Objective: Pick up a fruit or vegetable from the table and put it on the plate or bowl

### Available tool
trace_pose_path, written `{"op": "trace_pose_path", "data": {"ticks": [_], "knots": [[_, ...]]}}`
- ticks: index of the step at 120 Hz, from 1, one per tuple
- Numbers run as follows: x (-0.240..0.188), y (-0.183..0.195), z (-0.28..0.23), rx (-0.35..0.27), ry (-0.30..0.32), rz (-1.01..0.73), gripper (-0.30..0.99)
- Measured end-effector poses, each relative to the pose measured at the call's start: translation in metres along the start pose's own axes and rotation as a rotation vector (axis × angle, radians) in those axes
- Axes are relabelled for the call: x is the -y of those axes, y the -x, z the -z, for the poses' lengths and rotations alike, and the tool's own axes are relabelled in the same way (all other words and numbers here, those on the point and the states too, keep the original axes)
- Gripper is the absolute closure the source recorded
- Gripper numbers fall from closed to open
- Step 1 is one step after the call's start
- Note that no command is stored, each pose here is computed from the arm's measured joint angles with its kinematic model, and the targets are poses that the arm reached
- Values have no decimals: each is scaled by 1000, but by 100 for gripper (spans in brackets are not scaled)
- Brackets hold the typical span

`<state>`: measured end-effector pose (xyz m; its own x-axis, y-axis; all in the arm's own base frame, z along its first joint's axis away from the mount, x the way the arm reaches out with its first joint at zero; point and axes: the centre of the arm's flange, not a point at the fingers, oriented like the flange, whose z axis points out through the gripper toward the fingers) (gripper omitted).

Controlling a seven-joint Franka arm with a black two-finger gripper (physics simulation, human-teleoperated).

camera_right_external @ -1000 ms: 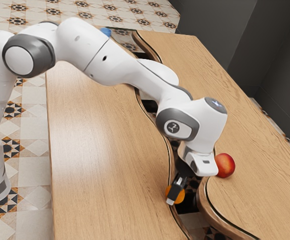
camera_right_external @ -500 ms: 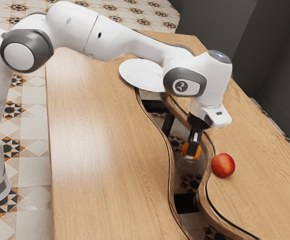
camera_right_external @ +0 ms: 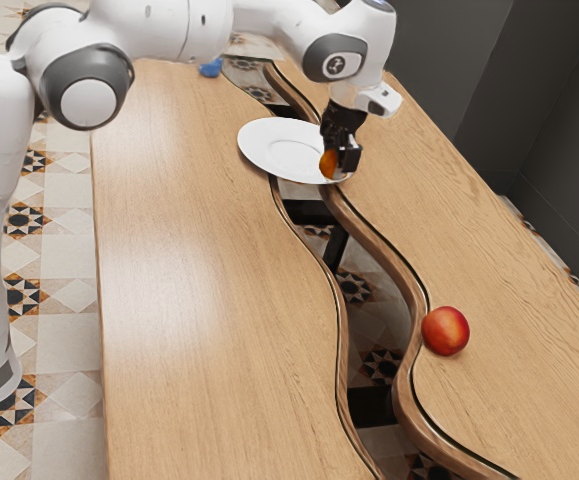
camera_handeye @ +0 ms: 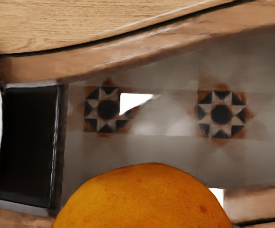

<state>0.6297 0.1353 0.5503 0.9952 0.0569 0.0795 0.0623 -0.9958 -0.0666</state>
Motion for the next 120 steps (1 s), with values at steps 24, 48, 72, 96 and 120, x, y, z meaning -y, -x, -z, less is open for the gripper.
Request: {"op": "trace_pose_path", "data": {"ticks": [24,48,72,96,120], "knots": [[62,5,1,-14,-9,122,38],[125,18,-1,-25,-10,243,38],[164,25,-4,-45,-14,320,37],[185,19,-11,-97,-14,363,36],[217,31,-16,-111,-13,424,36]]}}
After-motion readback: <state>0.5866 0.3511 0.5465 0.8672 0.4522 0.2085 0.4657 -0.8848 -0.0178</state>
